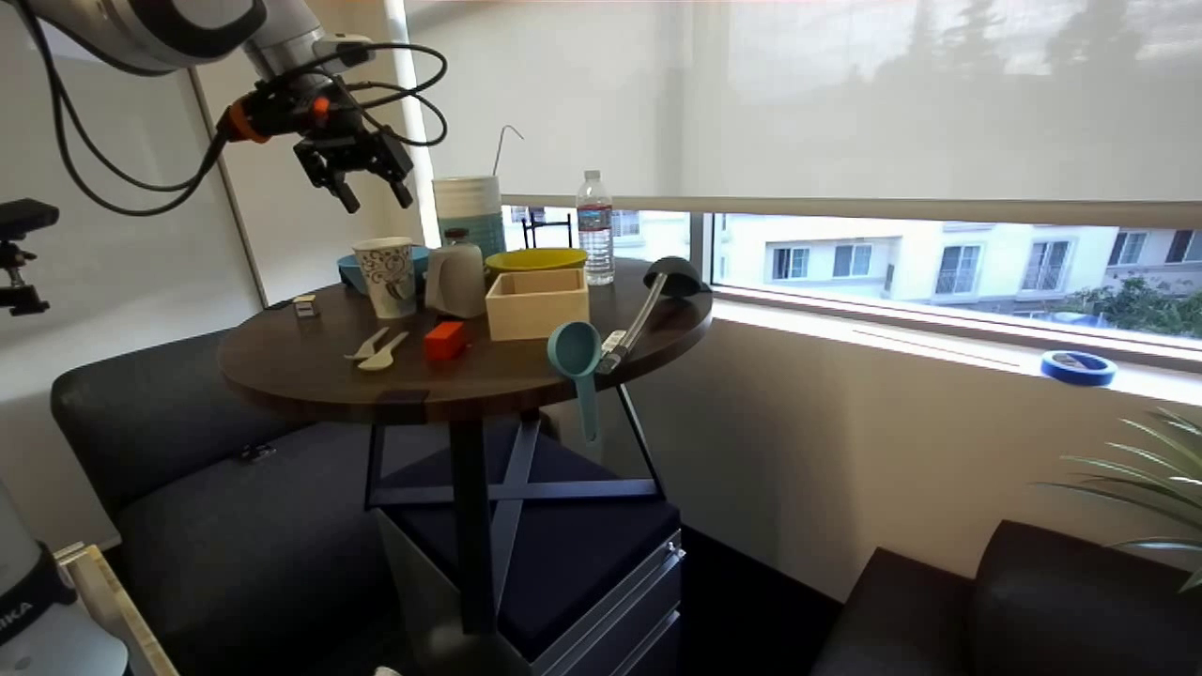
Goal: Move the white dice to the left and cover it with a styrofoam cup
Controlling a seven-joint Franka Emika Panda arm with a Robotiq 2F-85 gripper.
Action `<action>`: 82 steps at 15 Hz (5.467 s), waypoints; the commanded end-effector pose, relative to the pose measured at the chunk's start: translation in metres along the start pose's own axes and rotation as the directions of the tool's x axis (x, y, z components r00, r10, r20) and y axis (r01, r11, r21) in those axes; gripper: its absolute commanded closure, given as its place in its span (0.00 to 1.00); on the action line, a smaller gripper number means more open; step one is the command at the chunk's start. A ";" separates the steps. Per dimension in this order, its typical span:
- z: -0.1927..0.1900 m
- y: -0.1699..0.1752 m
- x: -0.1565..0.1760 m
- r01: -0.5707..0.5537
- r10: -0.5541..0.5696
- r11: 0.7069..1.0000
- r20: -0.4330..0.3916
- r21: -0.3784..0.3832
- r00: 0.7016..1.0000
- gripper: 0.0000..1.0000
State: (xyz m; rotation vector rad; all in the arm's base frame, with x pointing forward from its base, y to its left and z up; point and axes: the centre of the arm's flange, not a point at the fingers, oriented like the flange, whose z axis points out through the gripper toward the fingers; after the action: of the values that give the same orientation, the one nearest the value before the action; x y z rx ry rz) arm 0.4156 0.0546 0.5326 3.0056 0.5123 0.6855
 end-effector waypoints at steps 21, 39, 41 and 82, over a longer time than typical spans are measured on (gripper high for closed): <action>0.059 -0.016 -0.026 -0.042 0.041 0.998 -0.037 -0.036 0.998 0.00; 0.045 -0.040 -0.065 0.073 -0.024 0.989 0.349 -0.126 0.937 0.00; 0.044 -0.040 -0.068 0.089 -0.029 0.987 0.386 -0.136 0.922 0.00; 0.140 -0.036 0.001 0.037 -0.045 0.998 0.184 0.049 0.982 0.41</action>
State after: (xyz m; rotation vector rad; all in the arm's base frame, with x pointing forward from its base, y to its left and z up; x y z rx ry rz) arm 0.4558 0.0941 0.4031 3.0483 0.5728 0.3887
